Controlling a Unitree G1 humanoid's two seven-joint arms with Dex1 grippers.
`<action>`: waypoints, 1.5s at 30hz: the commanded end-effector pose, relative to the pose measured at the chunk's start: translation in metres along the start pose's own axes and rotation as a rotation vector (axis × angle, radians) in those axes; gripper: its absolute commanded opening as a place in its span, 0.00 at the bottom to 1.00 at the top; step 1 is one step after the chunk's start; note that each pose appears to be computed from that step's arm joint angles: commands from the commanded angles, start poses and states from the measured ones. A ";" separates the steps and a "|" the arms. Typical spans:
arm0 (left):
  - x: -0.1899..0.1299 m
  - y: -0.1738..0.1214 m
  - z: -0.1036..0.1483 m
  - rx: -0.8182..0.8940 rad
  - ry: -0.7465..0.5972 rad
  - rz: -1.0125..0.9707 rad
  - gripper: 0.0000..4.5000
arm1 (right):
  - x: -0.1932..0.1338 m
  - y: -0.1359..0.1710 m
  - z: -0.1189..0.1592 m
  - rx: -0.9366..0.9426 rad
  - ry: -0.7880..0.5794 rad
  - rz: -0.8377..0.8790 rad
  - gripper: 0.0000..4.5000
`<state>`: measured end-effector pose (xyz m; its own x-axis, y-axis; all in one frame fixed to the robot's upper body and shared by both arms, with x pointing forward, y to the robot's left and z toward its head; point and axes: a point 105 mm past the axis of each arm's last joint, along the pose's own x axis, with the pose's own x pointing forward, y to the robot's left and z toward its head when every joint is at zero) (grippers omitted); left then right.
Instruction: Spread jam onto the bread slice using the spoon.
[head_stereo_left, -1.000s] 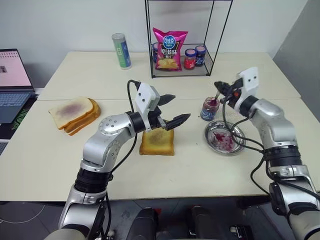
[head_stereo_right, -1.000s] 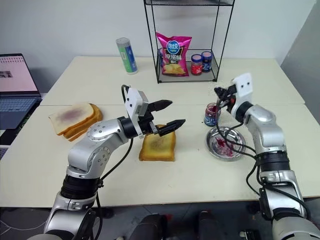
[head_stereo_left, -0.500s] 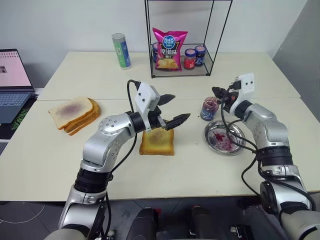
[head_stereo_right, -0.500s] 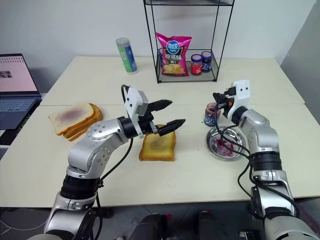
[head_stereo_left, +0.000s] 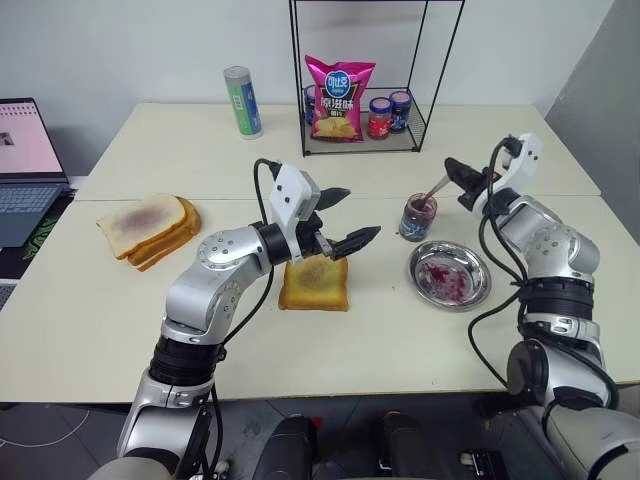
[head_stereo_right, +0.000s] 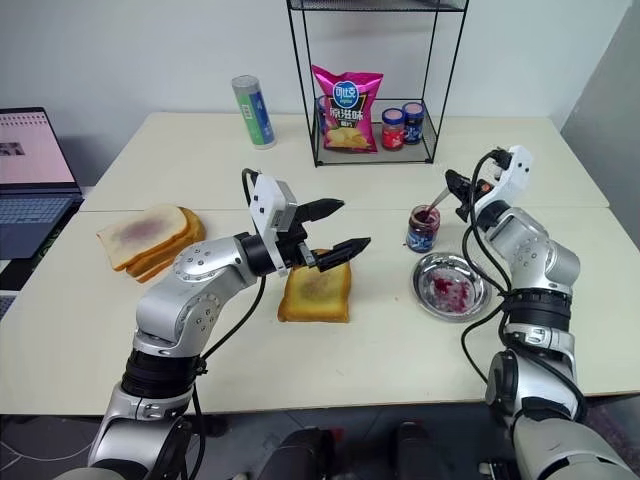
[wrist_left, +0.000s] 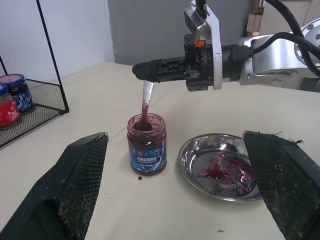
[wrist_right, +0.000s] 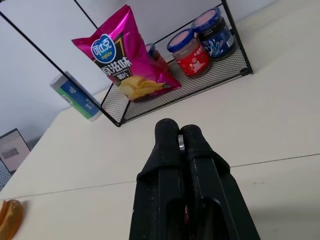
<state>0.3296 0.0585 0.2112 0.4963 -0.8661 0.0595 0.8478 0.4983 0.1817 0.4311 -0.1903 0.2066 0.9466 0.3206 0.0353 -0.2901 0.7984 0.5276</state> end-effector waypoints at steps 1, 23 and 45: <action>0.003 -0.002 0.014 0.053 -0.037 -0.019 1.00 | 0.000 0.011 0.022 0.014 -0.069 0.030 0.00; 0.007 -0.002 0.014 0.064 -0.042 -0.040 1.00 | -0.006 -0.001 0.032 0.083 -0.110 -0.028 0.00; 0.010 -0.007 0.015 0.066 -0.055 -0.064 1.00 | -0.010 -0.001 0.042 0.137 -0.137 -0.033 0.00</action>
<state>0.3304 0.0503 0.2108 0.4542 -0.8892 0.0546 0.8670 0.4553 0.2023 0.4308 -0.2121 0.2166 0.9737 0.2214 0.0541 -0.2029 0.7334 0.6488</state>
